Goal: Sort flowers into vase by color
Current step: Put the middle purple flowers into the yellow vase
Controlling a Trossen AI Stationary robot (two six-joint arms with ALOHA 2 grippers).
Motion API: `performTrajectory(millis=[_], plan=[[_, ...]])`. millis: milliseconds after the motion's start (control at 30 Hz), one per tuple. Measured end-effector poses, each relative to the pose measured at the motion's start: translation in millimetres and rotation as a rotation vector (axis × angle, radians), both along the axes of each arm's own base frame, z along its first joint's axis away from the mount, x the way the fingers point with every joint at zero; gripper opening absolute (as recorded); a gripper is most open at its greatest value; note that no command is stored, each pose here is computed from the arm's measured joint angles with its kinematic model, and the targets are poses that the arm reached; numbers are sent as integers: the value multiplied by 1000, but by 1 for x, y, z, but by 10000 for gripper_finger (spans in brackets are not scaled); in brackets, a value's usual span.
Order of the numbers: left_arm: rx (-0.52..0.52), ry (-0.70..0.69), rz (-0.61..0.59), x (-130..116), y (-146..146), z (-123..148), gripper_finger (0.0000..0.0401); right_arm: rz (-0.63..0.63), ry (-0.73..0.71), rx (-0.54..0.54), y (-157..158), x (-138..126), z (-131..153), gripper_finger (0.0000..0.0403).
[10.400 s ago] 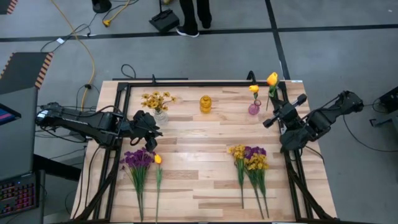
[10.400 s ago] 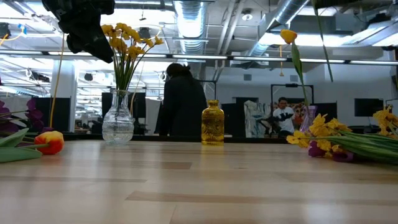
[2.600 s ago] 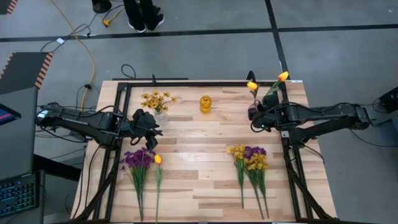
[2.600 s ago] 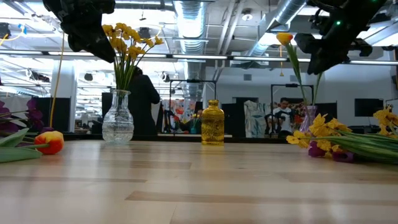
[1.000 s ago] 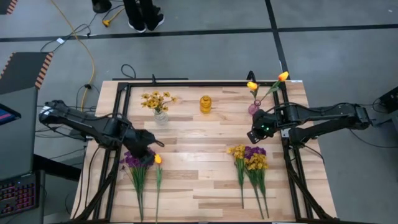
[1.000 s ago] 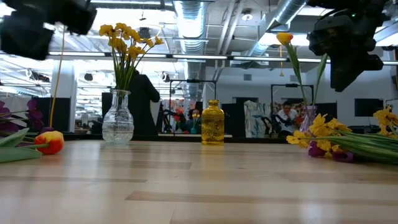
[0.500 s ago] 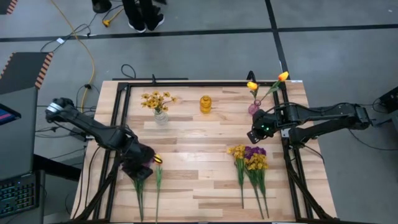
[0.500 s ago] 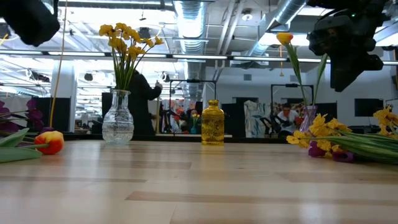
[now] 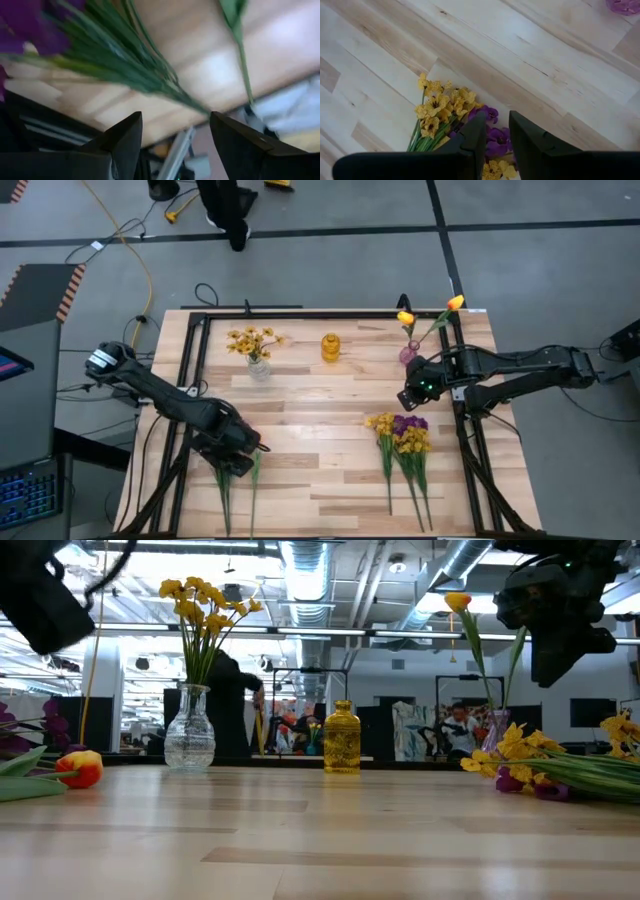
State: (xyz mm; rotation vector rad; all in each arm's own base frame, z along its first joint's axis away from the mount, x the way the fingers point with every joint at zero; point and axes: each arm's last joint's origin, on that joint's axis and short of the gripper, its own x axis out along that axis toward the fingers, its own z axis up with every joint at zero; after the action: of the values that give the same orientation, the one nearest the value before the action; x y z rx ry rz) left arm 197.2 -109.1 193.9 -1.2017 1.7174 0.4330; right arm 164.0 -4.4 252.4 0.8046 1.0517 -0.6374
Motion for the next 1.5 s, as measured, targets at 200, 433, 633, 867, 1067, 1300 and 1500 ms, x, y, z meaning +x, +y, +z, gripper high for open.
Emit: performTrajectory(millis=[200,433,633,867,1067,1300,1500], plan=[[72,82,33,6,-2,-19,222,0,0,0,0,0,0,113],[122,166,57,9,-7,-35,222,0,-1,0,0,0,0,113],[179,190,64,11,-8,-45,222,0,-1,0,0,0,0,113],[230,164,70,12,-6,-46,217,0,-2,0,0,0,0,113],[219,163,62,12,-7,-46,168,0,-2,-1,0,0,0,113],[181,175,43,11,-8,-45,100,0,-2,-1,0,0,0,113],[164,138,5,15,-10,-40,59,0,-3,-1,0,0,0,113]])
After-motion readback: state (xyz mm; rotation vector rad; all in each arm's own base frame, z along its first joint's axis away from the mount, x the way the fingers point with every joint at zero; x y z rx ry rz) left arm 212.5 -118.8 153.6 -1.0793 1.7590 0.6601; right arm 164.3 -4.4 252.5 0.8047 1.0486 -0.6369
